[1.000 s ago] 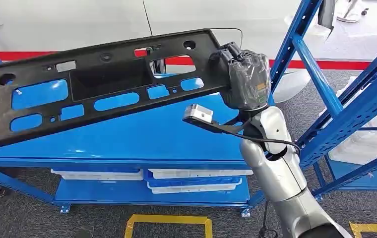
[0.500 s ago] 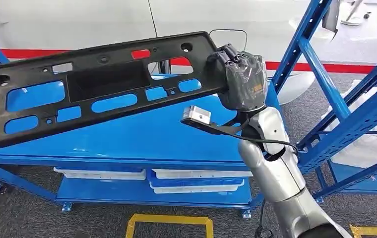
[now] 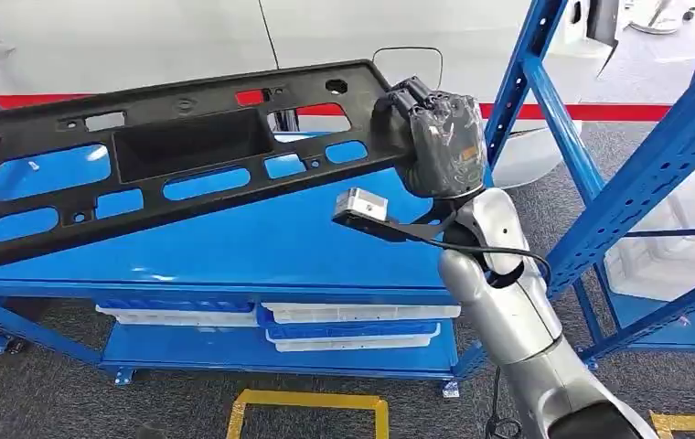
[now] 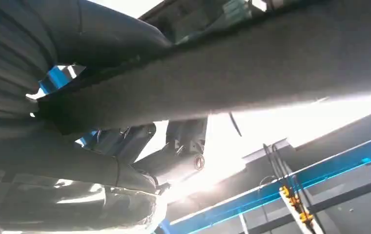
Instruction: Take the parts from the cabinet and place them on the table.
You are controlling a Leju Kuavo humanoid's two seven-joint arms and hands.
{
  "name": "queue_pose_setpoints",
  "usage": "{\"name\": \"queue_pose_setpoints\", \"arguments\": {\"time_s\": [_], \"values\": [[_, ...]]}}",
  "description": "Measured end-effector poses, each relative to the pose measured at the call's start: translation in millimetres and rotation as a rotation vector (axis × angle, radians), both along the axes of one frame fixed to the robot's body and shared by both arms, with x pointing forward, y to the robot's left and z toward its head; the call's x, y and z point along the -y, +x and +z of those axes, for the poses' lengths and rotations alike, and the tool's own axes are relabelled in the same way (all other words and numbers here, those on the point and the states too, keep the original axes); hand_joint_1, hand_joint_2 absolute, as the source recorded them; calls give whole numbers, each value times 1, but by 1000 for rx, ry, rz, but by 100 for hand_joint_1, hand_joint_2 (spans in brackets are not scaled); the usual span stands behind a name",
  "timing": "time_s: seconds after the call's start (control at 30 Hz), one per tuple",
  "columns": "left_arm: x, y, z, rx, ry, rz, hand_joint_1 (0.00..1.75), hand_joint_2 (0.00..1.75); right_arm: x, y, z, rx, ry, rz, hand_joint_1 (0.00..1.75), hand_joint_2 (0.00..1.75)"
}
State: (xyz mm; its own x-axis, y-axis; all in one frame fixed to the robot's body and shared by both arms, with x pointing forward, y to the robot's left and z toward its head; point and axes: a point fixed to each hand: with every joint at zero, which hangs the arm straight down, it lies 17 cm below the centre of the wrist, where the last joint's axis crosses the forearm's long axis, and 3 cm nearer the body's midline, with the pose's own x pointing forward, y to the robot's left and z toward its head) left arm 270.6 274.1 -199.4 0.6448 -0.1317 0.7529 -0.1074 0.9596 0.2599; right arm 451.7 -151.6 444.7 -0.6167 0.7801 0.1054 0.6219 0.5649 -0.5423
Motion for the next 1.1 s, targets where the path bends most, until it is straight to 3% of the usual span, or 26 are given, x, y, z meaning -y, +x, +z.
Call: {"name": "queue_pose_setpoints", "arguments": {"time_s": [0.23, 1.1], "values": [[-3, 4, 3, 21, -27, 23, 0, 175, -7, 4, 16, 28, -11, 12, 175, 175], [-13, 3, 2, 27, -45, 59, 0, 175, -14, 19, 11, -26, -5, 49, 175, 175]]}}
